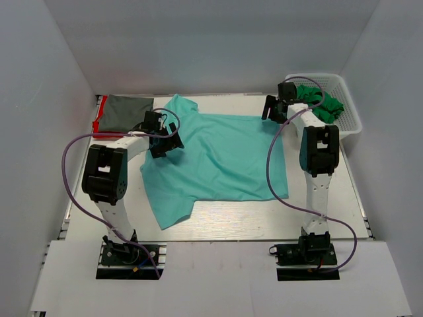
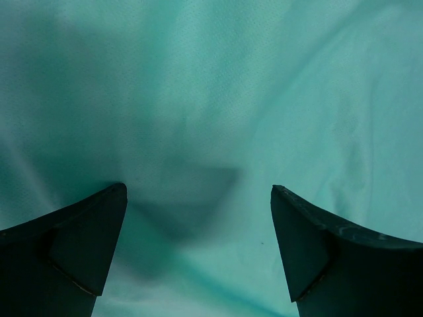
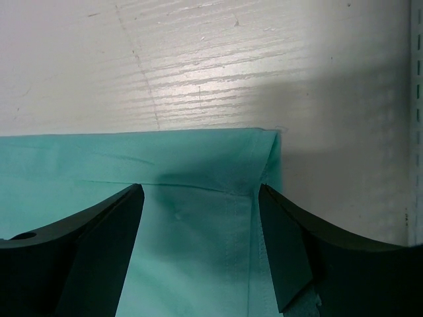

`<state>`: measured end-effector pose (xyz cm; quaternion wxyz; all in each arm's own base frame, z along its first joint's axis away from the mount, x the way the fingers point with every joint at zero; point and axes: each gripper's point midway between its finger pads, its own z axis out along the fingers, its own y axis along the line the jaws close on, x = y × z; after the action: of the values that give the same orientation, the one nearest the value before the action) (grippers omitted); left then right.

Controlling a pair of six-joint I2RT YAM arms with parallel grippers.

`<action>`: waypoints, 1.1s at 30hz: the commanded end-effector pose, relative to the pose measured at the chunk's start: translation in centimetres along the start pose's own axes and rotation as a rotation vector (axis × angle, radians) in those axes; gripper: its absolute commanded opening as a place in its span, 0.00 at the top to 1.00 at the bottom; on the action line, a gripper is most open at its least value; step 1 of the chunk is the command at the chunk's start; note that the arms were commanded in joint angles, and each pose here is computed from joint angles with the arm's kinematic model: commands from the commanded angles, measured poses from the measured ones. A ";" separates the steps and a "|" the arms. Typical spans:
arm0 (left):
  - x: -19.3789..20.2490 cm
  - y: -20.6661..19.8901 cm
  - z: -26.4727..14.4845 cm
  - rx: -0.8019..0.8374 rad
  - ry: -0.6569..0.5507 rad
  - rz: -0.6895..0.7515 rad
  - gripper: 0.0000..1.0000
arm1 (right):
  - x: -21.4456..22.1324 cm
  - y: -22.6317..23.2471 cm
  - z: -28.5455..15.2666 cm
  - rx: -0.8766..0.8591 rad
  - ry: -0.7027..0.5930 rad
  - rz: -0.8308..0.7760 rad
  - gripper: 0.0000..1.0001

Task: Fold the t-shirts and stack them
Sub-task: Flatten out the tshirt

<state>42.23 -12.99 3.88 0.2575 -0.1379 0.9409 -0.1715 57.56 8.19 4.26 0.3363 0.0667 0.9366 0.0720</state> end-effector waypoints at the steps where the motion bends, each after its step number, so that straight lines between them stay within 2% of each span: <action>1: -0.9 0.5 -1.1 -0.034 -0.040 0.004 0.00 | -1.5 -1.7 0.1 0.079 -0.042 0.037 0.24; 7: -1.0 0.5 -0.9 -0.035 -0.038 0.013 0.00 | -0.7 -1.1 0.3 0.060 -0.029 0.042 0.27; 8: -1.0 0.5 -0.9 -0.035 -0.038 0.013 0.00 | -0.6 -1.1 0.4 0.057 -0.024 0.045 0.30; 11: -1.1 1.0 -0.7 -0.062 -0.041 0.021 0.00 | -1.1 -0.3 0.5 0.019 -0.035 0.060 0.47; 12: -1.3 1.4 -0.8 -0.066 -0.044 0.014 0.00 | -1.3 0.2 0.5 0.001 -0.044 0.060 0.57; 17: -1.7 1.3 -0.7 -0.074 -0.049 0.014 0.00 | -2.7 0.9 -0.4 -0.025 -0.084 0.067 0.79; 18: -1.5 1.5 -0.4 -0.079 -0.041 0.013 0.00 | -2.9 0.7 -0.5 -0.014 -0.092 0.069 0.86; 19: -1.5 1.5 -0.4 -0.079 -0.041 0.013 0.00 | -3.3 0.6 -0.7 -0.011 -0.105 0.075 1.00; 25: -1.3 1.7 -0.1 -0.084 -0.033 0.021 0.00 | -6.5 -0.5 -1.7 0.053 -0.205 0.085 1.00; 33: -1.0 2.2 0.6 -0.101 -0.021 0.028 0.00 | -9.2 0.0 -2.4 0.039 -0.277 0.052 1.00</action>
<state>42.92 -11.57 3.54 0.2665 -0.1391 0.9437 -0.1381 60.76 7.00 7.06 0.3969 0.1107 0.9093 0.0577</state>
